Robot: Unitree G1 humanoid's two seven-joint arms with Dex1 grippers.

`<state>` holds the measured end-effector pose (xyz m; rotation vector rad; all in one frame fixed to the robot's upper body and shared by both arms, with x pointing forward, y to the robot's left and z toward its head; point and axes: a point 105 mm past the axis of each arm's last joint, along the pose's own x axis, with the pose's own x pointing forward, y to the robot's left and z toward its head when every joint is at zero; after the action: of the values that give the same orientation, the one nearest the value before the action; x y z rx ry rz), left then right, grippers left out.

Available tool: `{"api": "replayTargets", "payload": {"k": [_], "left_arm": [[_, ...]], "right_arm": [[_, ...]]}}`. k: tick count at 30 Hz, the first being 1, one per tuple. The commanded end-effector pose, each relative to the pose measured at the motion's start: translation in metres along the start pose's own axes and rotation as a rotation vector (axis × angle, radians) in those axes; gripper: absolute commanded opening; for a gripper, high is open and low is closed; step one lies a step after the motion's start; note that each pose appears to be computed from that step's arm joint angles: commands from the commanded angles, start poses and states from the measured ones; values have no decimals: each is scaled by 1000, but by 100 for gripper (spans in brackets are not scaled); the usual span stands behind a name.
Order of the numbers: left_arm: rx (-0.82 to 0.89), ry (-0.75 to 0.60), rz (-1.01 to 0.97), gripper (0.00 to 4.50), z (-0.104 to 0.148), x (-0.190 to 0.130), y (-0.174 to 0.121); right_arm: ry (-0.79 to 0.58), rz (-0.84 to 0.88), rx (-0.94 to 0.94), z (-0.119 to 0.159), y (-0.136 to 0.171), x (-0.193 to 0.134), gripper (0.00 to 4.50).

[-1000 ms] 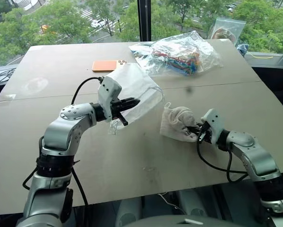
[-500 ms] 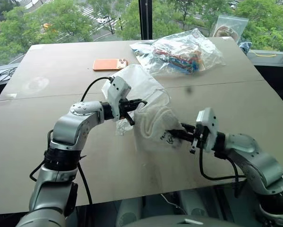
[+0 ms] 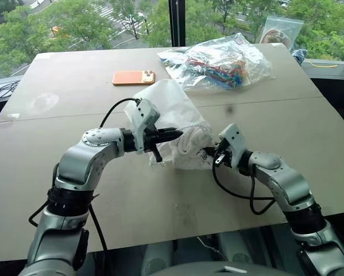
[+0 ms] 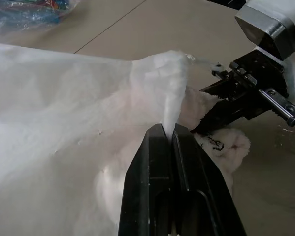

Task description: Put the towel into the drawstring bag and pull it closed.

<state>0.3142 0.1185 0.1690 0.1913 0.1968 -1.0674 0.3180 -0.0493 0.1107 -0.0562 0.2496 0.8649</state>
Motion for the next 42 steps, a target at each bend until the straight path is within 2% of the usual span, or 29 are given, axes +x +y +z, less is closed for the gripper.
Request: {"api": "replayTargets", "payload": {"k": [1, 4, 8, 10, 13, 16, 20, 21, 22, 23, 25, 29, 33, 36, 40, 42], "left_arm": [[68, -7, -26, 0, 5, -3, -9], [70, -10, -28, 0, 6, -4, -10], [72, -23, -38, 0, 11, -2, -12], [66, -51, -60, 0, 16, 3, -13], [75, -39, -95, 0, 13, 8, -15], [68, -30, -112, 0, 8, 9, -16], [68, -21, -92, 0, 0, 9, -13], [64, -19, -85, 0, -2, 8, -11], [54, -18, -73, 0, -3, 7, -8], [51, -15, -59, 0, -5, 6, -4], [53, -7, -34, 0, -9, 5, 3], [65, -4, -14, 0, -10, 7, 10], [69, -21, -4, 0, -5, 11, 12], [69, -31, -6, 0, -1, 14, 11], [73, -33, -16, 0, 3, 15, 9], [64, -28, -20, 0, 3, 14, 7]], "right_arm": [[-224, 13, 298, 41, -2, 3, 1], [-277, -33, 474, 43, -11, 10, 1], [-296, -19, 524, 47, -7, 17, 1], [-300, 48, 416, 51, 13, 32, 1], [-269, 81, 315, 40, 29, 53, 1], [-316, 87, 305, 41, 30, 60, 1], [-326, 33, 308, 31, 12, 56, 1], [-364, 58, 327, 36, 11, 48, 76], [-392, 75, 336, 40, 9, 38, 105], [-394, 76, 314, 39, 7, 29, 155], [-347, 67, 240, 28, 6, 11, 239], [-253, 83, 149, 10, 13, -9, 239], [-186, 67, 109, 4, 15, -12, 239], [-169, 60, 121, 3, 16, -1, 239], [-111, 38, 121, -5, 15, 29, 239], [-112, 28, 94, -3, 13, 43, 187]]}}
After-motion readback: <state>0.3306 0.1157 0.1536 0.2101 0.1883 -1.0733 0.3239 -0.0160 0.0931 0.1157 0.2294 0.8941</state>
